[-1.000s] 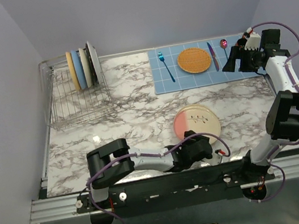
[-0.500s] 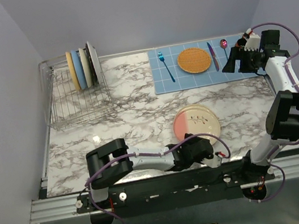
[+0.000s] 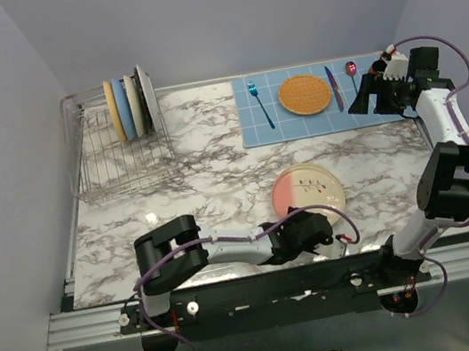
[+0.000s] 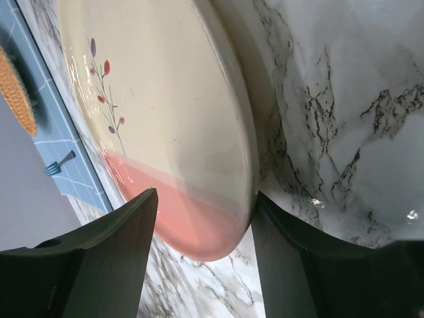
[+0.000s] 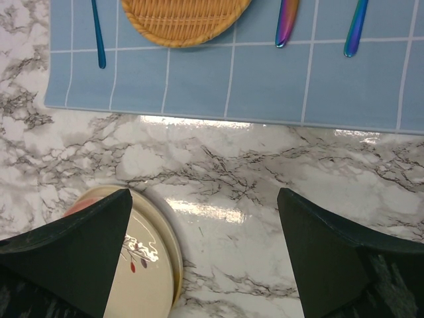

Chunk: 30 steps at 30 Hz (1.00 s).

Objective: Unload the plates from the dish rack
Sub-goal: Place the plate at the center of the board.

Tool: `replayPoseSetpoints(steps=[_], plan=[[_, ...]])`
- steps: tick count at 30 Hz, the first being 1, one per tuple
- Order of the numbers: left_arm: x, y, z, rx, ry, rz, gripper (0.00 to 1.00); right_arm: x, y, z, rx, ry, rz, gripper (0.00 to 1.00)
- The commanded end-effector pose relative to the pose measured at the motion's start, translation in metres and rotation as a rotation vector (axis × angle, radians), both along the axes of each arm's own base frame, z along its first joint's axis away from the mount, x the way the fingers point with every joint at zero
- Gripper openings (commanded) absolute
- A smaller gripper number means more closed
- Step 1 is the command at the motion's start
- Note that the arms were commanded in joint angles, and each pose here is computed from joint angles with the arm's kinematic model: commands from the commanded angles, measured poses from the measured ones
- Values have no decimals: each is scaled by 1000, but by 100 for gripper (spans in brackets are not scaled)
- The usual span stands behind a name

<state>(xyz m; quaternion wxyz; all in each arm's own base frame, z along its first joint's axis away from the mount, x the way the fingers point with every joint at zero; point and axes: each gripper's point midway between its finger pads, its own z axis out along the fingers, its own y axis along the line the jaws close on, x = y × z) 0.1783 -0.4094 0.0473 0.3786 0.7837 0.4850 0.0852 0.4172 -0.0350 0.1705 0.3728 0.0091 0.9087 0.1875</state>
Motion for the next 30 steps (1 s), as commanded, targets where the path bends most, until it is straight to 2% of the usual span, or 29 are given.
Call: replayPoseSetpoints(steps=[1, 30], plan=[[11, -17, 30, -86, -15, -1, 66, -2, 0, 5, 6, -25, 14, 100], [10, -16, 22, -38, 53, -21, 65, -4, 0, 5, 15, -26, 19, 100]])
